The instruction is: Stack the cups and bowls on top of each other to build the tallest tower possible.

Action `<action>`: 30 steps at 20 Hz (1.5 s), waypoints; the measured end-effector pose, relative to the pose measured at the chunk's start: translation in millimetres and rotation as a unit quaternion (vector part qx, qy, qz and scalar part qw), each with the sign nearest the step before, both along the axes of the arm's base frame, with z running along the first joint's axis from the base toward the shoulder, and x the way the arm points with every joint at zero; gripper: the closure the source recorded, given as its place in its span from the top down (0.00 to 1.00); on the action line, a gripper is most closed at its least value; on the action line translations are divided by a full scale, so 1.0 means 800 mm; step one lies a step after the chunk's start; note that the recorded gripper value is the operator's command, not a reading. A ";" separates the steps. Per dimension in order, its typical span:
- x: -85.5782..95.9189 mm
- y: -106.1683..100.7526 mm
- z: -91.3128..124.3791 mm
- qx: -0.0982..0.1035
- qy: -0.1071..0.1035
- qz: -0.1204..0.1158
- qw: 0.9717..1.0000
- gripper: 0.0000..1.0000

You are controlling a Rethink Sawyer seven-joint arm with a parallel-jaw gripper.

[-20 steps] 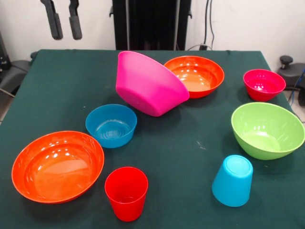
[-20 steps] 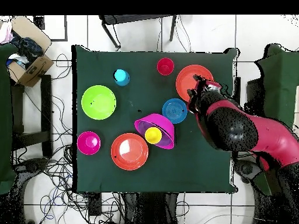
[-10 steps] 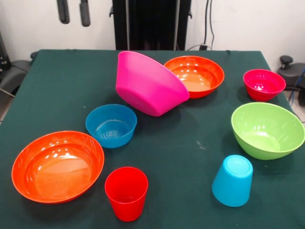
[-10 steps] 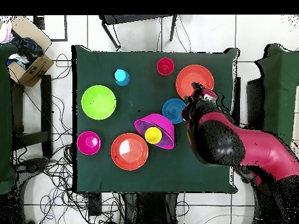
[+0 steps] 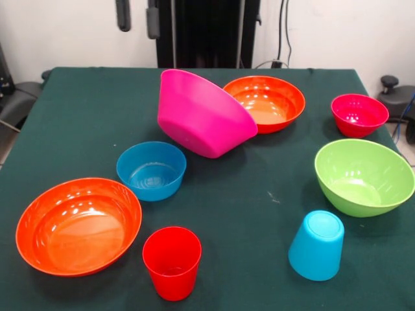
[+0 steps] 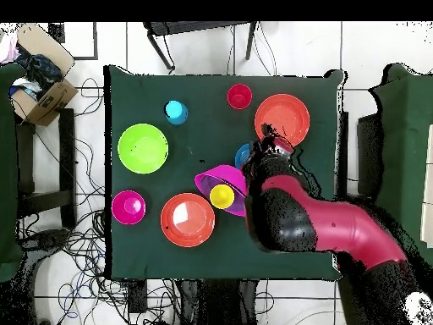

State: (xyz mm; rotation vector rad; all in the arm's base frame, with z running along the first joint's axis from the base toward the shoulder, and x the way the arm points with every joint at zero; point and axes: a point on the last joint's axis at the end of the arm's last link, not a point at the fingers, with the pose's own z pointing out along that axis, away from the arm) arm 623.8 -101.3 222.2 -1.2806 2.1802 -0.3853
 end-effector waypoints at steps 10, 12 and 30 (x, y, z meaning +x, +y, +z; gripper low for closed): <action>-0.026 0.035 -0.022 0.000 -0.018 -0.050 0.999 1.00; -0.031 0.036 -0.024 -0.004 -0.021 -0.055 0.998 1.00; -0.094 0.004 -0.040 -0.046 -0.045 -0.111 0.992 1.00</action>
